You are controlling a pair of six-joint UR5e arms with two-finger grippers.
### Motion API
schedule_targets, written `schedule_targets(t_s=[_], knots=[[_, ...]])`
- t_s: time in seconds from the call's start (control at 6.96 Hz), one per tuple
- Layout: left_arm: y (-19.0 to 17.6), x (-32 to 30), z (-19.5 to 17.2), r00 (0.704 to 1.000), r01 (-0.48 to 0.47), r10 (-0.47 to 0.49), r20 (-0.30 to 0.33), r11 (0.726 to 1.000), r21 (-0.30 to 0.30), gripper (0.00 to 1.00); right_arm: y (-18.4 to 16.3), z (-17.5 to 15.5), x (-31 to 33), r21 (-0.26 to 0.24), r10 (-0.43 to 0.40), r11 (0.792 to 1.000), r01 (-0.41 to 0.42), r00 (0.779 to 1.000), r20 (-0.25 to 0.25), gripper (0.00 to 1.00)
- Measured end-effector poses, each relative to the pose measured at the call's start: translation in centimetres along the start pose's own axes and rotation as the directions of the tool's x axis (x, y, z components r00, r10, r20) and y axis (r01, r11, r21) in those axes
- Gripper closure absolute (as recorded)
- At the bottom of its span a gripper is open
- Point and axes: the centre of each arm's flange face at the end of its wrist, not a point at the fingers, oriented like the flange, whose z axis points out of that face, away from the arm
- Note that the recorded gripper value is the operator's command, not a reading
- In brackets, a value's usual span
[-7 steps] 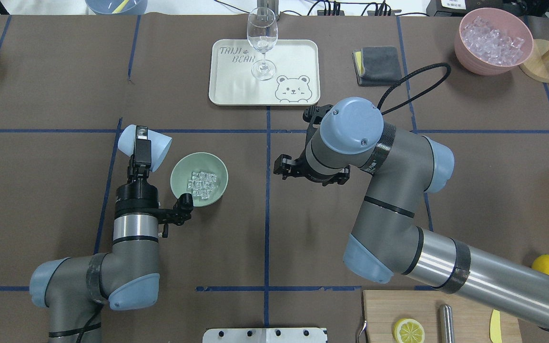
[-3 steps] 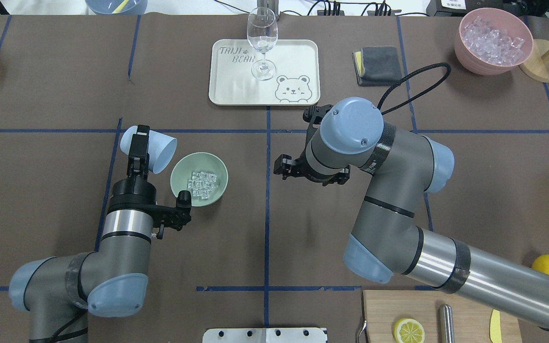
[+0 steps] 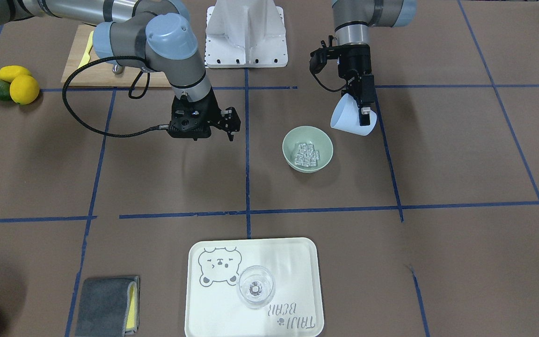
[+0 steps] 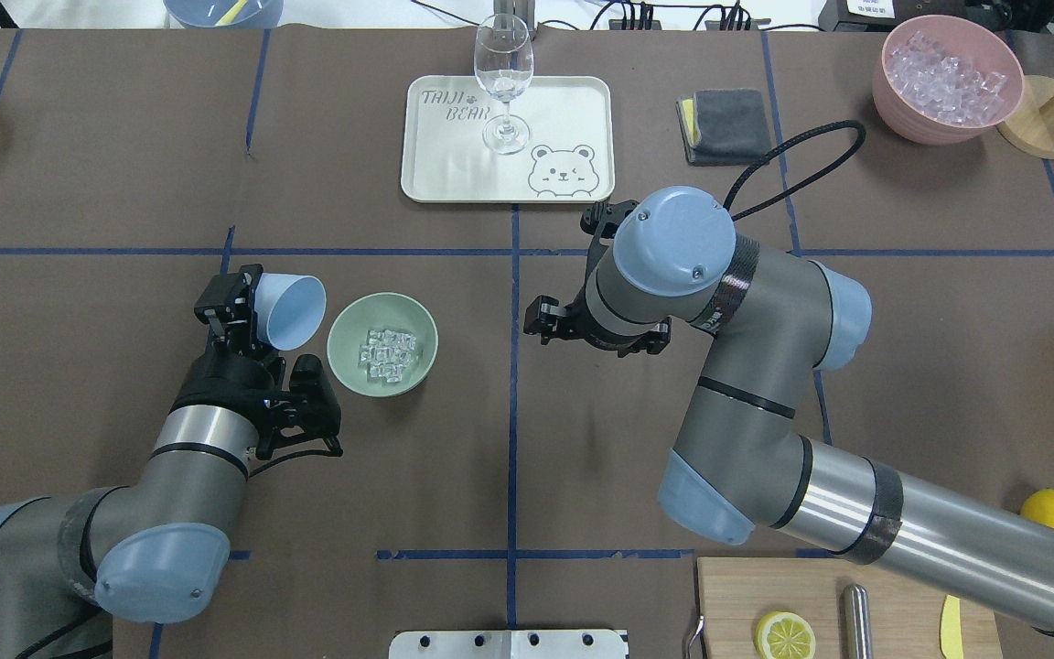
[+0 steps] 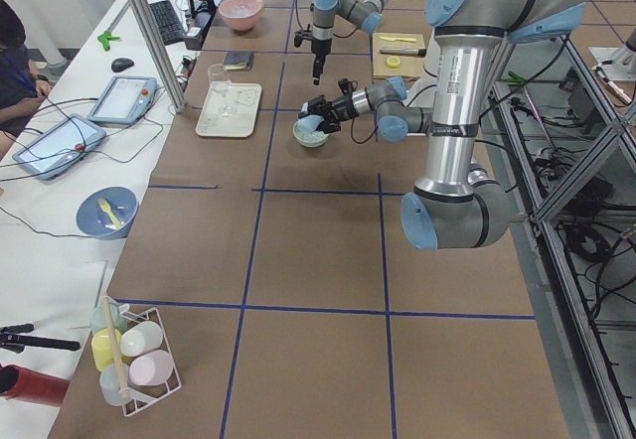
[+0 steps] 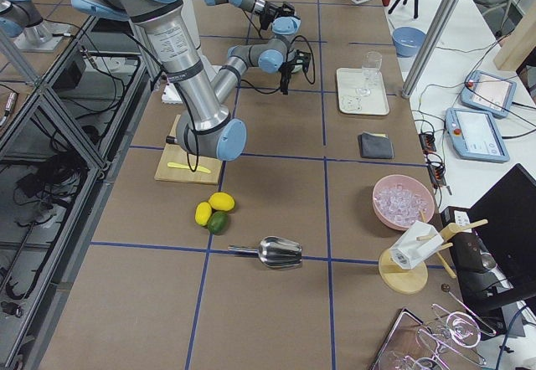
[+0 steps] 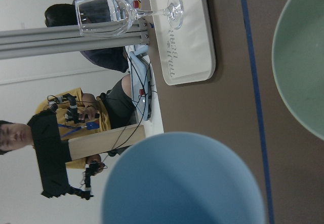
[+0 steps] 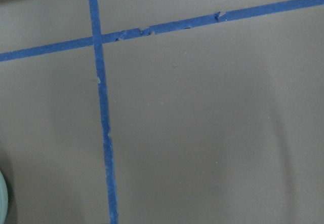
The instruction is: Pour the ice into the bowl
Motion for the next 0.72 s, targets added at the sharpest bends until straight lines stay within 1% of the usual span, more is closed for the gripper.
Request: schedule_targets(t_s=[0.14,0.29,0.43,0.57,0.72], knots=[[1.8,0.1,-0.1,0.985,0.171,-0.172,-0.032,0.985,-0.020,1.00,0.0,-0.1,-0.1,0.001,0.001,1.000,-0.001,1.000,0.002,0.00],[3.9,-0.2,-0.1,0.948,0.312,-0.314,-0.053,0.949,-0.054,1.00,0.0,-0.2,-0.3,0.001,0.000,1.000,0.000,1.000,0.005,0.00],[6.0,-1.0,0.2,0.901,0.424,-0.431,-0.060,0.901,-0.095,1.00,0.0,-0.3,-0.4,0.002,0.000,1.000,0.000,1.000,0.007,0.00],[7.7,-2.8,0.8,0.830,0.542,-0.554,-0.070,0.829,-0.137,1.00,0.1,-0.4,-0.6,0.003,-0.001,1.000,0.001,1.000,0.011,0.00],[9.8,-4.7,1.6,0.740,0.645,-0.667,-0.093,0.741,-0.185,1.00,0.1,-0.7,-1.0,0.004,-0.002,1.000,0.002,1.000,0.017,0.00]])
